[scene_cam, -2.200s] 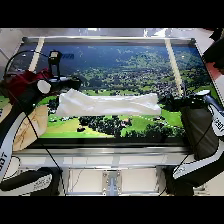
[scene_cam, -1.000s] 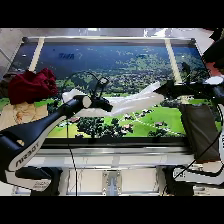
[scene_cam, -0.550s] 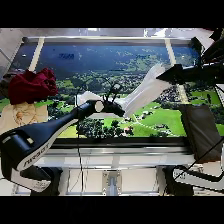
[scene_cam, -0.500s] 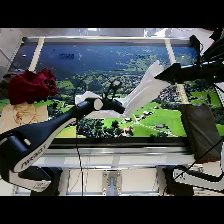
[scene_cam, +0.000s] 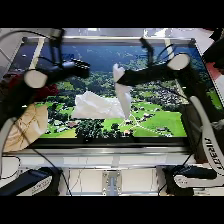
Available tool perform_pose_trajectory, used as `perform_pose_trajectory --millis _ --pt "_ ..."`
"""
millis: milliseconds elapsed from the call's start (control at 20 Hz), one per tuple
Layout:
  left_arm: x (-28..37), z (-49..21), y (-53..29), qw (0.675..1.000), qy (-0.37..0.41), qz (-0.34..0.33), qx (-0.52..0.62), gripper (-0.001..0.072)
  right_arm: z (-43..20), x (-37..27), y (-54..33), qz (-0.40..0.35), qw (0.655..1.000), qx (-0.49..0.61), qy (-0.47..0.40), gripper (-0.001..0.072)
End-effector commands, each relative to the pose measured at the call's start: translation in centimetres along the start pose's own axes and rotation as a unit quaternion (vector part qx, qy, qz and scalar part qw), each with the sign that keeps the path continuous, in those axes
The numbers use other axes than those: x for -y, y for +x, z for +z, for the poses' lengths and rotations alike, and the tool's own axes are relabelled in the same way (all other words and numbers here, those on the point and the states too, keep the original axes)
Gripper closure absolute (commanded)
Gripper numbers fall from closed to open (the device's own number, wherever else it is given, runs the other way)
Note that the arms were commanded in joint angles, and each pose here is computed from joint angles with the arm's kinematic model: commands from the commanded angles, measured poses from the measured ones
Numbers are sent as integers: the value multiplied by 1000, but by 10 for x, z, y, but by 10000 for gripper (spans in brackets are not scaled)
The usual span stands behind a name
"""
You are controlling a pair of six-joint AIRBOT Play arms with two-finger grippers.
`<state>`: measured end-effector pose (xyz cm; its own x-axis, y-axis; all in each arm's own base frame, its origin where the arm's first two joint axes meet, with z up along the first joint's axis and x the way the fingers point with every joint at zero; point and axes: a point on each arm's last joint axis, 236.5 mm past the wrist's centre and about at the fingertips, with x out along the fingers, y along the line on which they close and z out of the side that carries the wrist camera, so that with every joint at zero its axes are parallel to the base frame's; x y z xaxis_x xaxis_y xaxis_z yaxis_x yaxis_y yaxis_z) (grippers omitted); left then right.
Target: Fold the shirts.
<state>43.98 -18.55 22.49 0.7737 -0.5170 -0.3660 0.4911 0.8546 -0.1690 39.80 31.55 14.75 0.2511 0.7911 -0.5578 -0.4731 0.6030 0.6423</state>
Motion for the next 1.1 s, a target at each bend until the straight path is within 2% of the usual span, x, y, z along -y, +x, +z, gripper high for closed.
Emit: perform_pose_trajectory --millis 0,50,100,150,300,400,500,600,700,850,1050 --pt "-43 20 -73 999 -9 52 14 696 0 -36 82 10 999 46 -9 696" --pt "-52 21 -87 998 -12 65 14 696 0 -46 98 17 998 59 -8 572" --pt "-58 22 -97 997 -14 75 15 696 -1 -60 109 30 997 72 0 301" --pt "-66 22 -106 996 -17 86 16 696 0 -71 113 41 996 82 4 171" --pt "-82 19 -116 994 -26 106 14 697 -3 -78 106 37 996 72 -24 178" --pt "-83 14 -116 994 -29 105 5 696 -11 -50 90 0 998 22 -58 179" --pt "-83 9 -114 994 -32 103 -3 696 -30 13 61 -79 993 -56 -71 204" --pt "-84 3 -112 994 -35 102 -10 696 -58 105 8 -204 967 -147 -30 210" --pt "-85 -2 -109 994 -38 102 -15 696 -74 166 -38 -270 945 -182 26 209" --pt "-88 -14 -104 993 -46 101 -27 696 -86 211 -56 -263 944 -160 116 208" --pt "-93 -33 -94 992 -59 99 -49 696 -107 219 -24 -140 951 -152 231 208"
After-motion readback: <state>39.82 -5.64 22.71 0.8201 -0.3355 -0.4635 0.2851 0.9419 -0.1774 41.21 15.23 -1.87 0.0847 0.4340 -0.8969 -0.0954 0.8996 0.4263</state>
